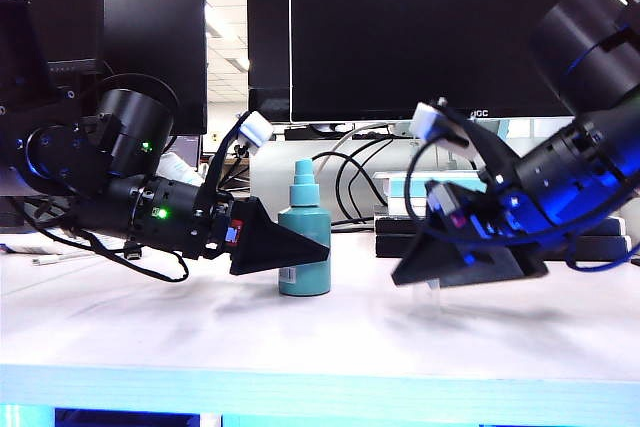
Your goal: Pick up the sprayer with the left hand, pick up its lid with the right hand then put the lid on the sprayer.
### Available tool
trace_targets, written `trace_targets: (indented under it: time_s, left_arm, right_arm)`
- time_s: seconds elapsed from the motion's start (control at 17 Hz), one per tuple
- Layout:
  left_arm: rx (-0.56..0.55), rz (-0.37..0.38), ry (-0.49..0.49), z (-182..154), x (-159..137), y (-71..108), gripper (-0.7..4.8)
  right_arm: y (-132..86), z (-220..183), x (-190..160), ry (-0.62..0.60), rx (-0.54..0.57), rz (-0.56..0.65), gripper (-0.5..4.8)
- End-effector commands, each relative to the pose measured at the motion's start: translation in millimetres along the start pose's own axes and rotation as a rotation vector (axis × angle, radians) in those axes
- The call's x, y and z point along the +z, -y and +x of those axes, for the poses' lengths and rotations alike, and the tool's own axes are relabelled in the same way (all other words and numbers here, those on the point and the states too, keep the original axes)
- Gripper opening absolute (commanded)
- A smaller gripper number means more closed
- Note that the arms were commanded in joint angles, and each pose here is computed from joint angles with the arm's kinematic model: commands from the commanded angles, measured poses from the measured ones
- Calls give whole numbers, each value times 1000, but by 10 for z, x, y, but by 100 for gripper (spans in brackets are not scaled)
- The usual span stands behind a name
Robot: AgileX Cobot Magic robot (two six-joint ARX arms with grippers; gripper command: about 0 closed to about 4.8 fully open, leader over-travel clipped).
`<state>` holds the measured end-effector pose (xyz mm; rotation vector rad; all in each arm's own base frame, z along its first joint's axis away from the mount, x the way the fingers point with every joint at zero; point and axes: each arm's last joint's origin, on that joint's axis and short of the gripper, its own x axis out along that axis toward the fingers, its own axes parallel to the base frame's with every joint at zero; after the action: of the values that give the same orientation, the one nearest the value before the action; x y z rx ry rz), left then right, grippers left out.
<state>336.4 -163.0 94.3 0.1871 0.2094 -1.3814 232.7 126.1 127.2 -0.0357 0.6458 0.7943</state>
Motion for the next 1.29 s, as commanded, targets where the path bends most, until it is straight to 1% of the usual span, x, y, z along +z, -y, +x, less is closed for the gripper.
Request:
trace_targets:
  time_s: [0.06,0.12,0.29,0.35,0.41,0.47,0.65,0.82,0.94,1.0,1.06,1.18,1.23,1.29]
  left_arm:
    - [-4,-33,-22,-1,-38,18,240]
    - [-4,-33,-22,-1,-38,18,240]
    - [-4,-33,-22,-1,-38,18,240]
    - [-4,-33,-22,-1,-38,18,240]
    - [-4,-33,-22,-1,-38,18,240]
    - [-5,-33,-22,0,-38,19,240]
    - [-5,-33,-22,0,-38,20,240]
    - [-10,-51,-34,-1,-55,27,232]
    - [-33,-70,-39,-1,-70,41,230]
    - [-56,-80,-36,-2,-78,52,220]
    - [-60,-84,-42,-1,-87,57,211]
    - [-64,-90,-45,1,-102,60,211]
    - [-66,-92,-45,3,-108,61,211]
    - [-101,-94,-30,7,-109,73,211]
  right_arm:
    - [2,-2,-3,-14,-20,-25,228]
    - [2,-2,-16,-27,-20,-20,200]
    - [2,-2,-26,-36,-20,-17,197]
    - [2,-2,-26,-36,-20,-17,163]
    - [3,-2,-26,-36,-24,-17,100]
    - [4,-2,-26,-36,-25,-17,92]
    - [5,-2,-23,-34,-30,-19,88]
    - [21,-7,60,27,-50,-37,84]
    - [19,-14,170,41,-47,-36,84]
    - [11,-36,235,48,-46,-39,84]
    - [1,-65,290,66,-47,-46,84]
    - [-30,-148,436,117,-48,-64,85]
    - [-54,-203,539,150,-37,-76,84]
    - [-81,-247,655,168,1,-82,85]
